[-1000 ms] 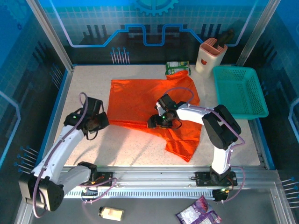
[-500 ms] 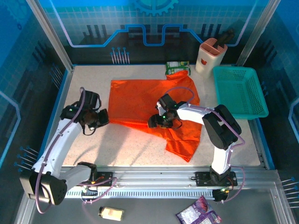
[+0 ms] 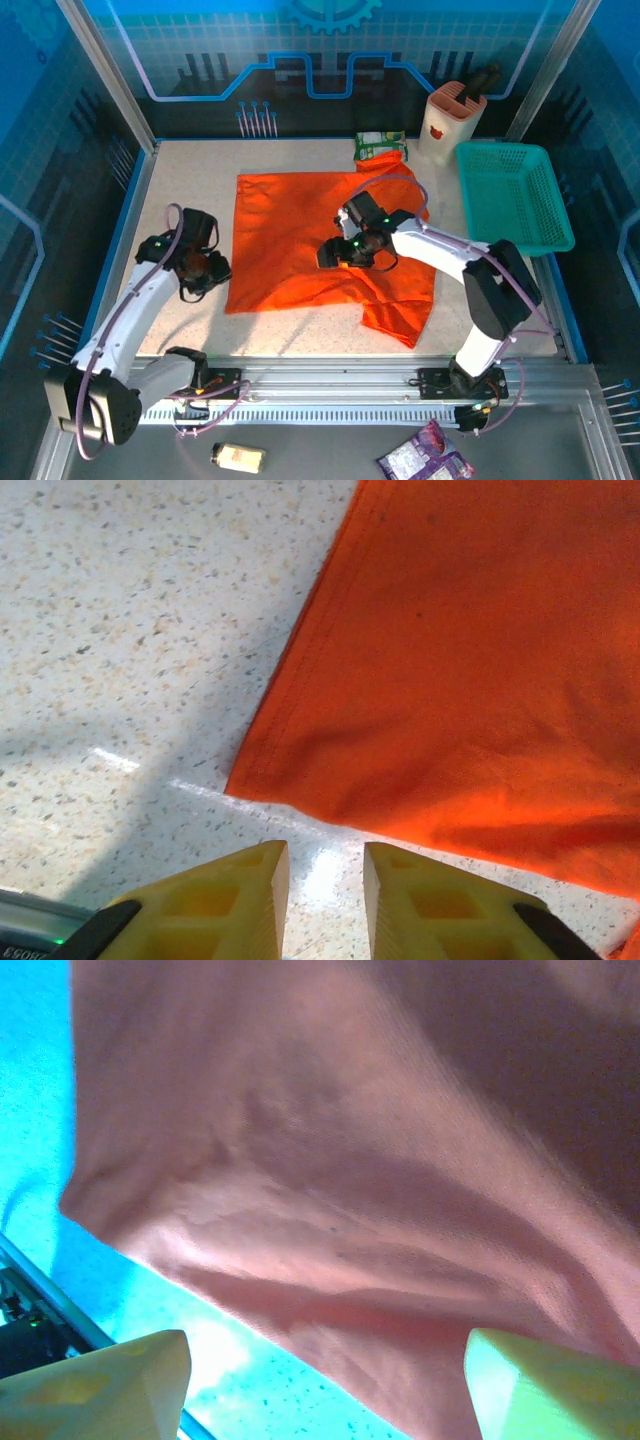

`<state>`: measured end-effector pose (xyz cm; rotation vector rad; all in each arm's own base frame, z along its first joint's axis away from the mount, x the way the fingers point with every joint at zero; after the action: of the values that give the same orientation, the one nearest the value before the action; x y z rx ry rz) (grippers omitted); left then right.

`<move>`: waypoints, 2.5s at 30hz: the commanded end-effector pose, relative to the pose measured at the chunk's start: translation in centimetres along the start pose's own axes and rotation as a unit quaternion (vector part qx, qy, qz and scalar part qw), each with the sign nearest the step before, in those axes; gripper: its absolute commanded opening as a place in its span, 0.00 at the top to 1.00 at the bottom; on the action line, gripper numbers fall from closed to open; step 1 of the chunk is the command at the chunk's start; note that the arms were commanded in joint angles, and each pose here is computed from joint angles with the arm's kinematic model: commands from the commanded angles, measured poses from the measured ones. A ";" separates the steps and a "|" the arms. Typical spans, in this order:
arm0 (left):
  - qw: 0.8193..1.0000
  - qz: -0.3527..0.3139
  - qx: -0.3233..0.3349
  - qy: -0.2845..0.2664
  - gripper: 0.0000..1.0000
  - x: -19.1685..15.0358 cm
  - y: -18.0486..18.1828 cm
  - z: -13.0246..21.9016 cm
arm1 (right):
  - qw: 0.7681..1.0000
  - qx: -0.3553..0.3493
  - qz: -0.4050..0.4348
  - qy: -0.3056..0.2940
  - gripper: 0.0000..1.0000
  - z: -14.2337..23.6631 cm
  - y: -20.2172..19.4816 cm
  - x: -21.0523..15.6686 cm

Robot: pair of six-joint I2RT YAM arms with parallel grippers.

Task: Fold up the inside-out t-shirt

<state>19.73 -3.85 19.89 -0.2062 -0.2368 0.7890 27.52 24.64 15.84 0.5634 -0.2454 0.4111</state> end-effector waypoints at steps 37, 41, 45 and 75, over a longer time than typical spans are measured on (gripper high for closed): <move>0.992 0.062 -0.053 0.093 0.75 4.6 -0.7 -10.7 | 0.986 -0.103 -0.130 0.025 0.26 6.3 -5.7 -11.8; 0.991 0.058 -0.082 0.084 0.71 4.7 -1.6 -8.7 | 0.996 -0.042 -0.043 0.065 0.26 4.3 -1.1 -11.2; 0.990 0.052 -0.098 0.086 0.71 4.7 -2.4 -7.8 | 0.992 -0.049 -0.002 0.112 0.24 1.6 0.8 -11.7; 0.979 0.143 -0.055 0.137 0.68 1.4 1.9 -13.9 | 0.998 -0.016 -0.053 -0.001 0.22 4.9 -3.6 -4.7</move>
<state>25.56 -3.36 7.62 -0.5149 -0.0535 0.9494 21.19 20.00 14.50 0.5839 -0.1090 0.3393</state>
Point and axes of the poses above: each hand's point on the last joint's axis, 136 mm out from that joint toward the fingers, its own z axis back along the fingers, its own y axis along the line the jaws close on, x = y × z, the point moved 7 cm from there along z, back along the fingers, and after that the axes turned 13 degrees about z, right-handed, at the moved point
